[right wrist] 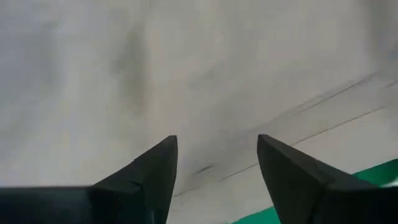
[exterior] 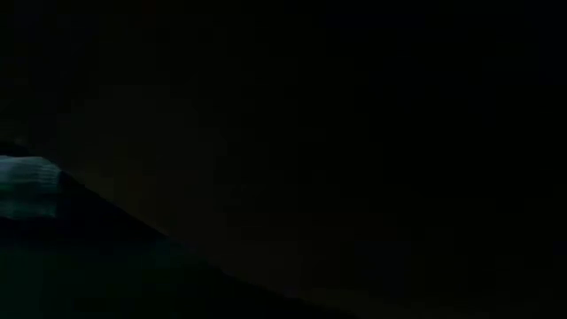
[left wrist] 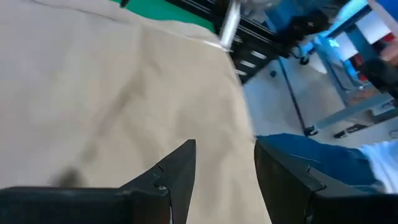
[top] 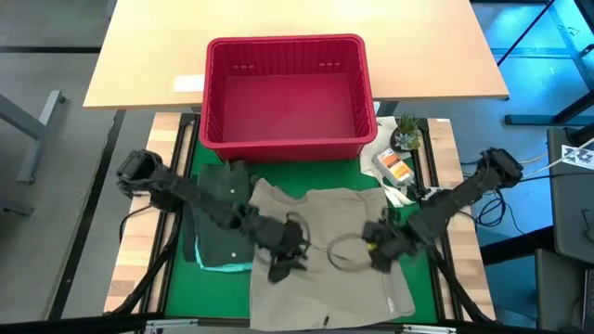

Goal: Fold Laundry from Bin
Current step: Fold the brown shorts from the red laundry bin

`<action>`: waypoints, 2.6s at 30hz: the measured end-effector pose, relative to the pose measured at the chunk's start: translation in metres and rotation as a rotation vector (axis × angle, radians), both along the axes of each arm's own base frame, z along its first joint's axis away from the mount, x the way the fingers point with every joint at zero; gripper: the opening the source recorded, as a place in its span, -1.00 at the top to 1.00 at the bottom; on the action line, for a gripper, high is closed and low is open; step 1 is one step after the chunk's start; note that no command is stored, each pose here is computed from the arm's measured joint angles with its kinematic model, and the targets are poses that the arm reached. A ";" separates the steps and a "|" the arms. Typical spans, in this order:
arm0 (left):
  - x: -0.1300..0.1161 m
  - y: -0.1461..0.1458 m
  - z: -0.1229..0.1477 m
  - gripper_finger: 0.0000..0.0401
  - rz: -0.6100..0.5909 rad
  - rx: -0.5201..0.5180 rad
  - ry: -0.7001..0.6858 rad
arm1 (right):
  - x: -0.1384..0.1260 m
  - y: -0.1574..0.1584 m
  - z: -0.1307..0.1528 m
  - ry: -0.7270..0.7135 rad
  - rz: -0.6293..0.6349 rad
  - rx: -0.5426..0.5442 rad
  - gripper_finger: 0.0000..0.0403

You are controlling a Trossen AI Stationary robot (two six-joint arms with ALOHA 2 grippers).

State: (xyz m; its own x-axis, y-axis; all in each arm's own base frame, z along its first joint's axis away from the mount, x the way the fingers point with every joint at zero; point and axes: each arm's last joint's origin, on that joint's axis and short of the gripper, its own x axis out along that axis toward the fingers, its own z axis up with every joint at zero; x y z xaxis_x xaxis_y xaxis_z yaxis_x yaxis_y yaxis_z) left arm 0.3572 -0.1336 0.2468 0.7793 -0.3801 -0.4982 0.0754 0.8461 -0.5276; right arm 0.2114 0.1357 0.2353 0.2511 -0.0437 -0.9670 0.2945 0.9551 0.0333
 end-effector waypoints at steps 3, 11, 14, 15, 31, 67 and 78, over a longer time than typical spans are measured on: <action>0.010 0.036 -0.002 0.22 0.022 0.036 0.010 | 0.015 -0.033 0.000 0.016 0.010 -0.075 -0.10; 0.013 0.101 -0.013 0.22 0.080 0.196 0.101 | 0.037 -0.119 -0.003 0.073 0.038 -0.214 -0.10; 0.009 0.112 -0.019 0.22 0.071 0.239 0.167 | 0.032 -0.144 -0.018 0.134 0.060 -0.208 -0.10; 0.008 0.115 -0.020 0.22 0.066 0.252 0.185 | 0.029 -0.152 -0.023 0.156 0.071 -0.198 -0.10; 0.004 0.124 -0.024 0.22 0.035 0.358 0.209 | 0.011 -0.216 -0.055 0.070 0.123 0.028 -0.10; 0.004 0.122 -0.024 0.22 0.032 0.357 0.218 | 0.021 -0.224 -0.077 0.151 0.131 0.146 0.75; 0.004 0.122 -0.024 0.22 0.032 0.357 0.217 | 0.020 -0.223 -0.077 0.163 0.101 0.156 0.15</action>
